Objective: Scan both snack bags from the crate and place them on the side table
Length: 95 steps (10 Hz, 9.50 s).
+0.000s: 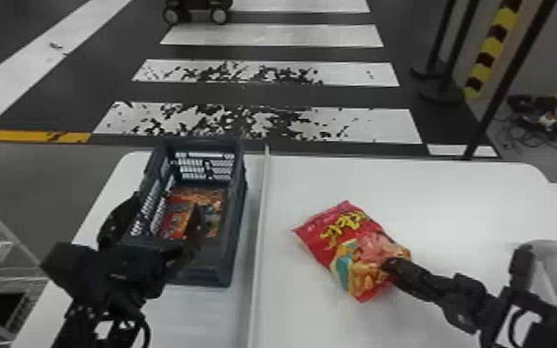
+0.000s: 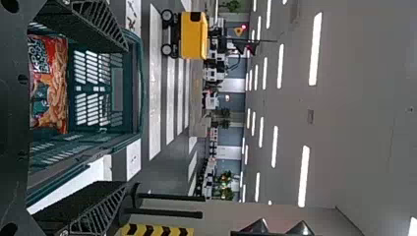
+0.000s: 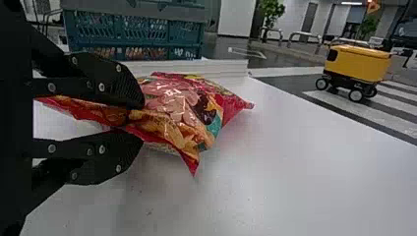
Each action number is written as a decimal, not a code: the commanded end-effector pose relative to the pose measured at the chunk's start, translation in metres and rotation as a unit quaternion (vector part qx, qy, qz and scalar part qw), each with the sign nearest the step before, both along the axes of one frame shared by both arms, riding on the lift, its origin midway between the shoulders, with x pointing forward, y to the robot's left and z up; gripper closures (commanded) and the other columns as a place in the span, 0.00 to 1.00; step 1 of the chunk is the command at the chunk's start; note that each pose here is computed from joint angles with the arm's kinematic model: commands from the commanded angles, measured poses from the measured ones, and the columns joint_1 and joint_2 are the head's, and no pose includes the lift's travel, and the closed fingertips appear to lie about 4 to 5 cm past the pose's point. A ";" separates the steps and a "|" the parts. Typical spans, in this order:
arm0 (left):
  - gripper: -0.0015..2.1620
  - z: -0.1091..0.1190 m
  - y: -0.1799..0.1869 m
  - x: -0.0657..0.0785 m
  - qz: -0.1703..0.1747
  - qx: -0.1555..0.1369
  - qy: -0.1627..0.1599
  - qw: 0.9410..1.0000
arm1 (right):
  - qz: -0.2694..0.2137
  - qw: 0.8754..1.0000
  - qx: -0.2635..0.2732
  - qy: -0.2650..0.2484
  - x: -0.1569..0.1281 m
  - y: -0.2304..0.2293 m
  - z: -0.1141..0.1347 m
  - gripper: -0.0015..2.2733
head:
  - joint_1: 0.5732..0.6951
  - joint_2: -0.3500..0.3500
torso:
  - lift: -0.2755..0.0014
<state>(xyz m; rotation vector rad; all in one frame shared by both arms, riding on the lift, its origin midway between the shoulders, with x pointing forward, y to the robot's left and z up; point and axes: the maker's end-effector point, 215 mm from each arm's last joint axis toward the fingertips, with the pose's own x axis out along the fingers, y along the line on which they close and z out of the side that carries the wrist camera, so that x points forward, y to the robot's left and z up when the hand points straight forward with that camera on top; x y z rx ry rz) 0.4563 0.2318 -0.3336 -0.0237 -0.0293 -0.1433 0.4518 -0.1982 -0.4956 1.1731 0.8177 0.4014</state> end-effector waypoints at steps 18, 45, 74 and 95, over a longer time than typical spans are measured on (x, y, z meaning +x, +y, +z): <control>0.01 0.003 -0.001 -0.001 -0.001 -0.006 -0.004 1.000 | 0.190 0.401 -0.807 -0.389 0.001 0.001 0.016 0.99 | 1.00 0.56 | 0.64; 0.01 0.001 -0.005 -0.002 -0.003 -0.007 -0.001 1.000 | 0.103 0.849 -0.368 -0.364 0.026 0.000 0.075 0.98 | 1.00 0.54 | 0.64; 0.02 -0.004 -0.009 -0.004 -0.009 -0.006 0.021 1.000 | 0.157 0.855 -0.386 -0.309 0.033 -0.068 0.013 0.98 | 1.00 0.42 | 0.64; 0.02 -0.012 -0.019 -0.001 -0.017 -0.007 0.032 0.999 | 0.109 0.854 -0.377 -0.342 -0.031 -0.080 0.026 0.98 | 1.00 0.38 | 0.64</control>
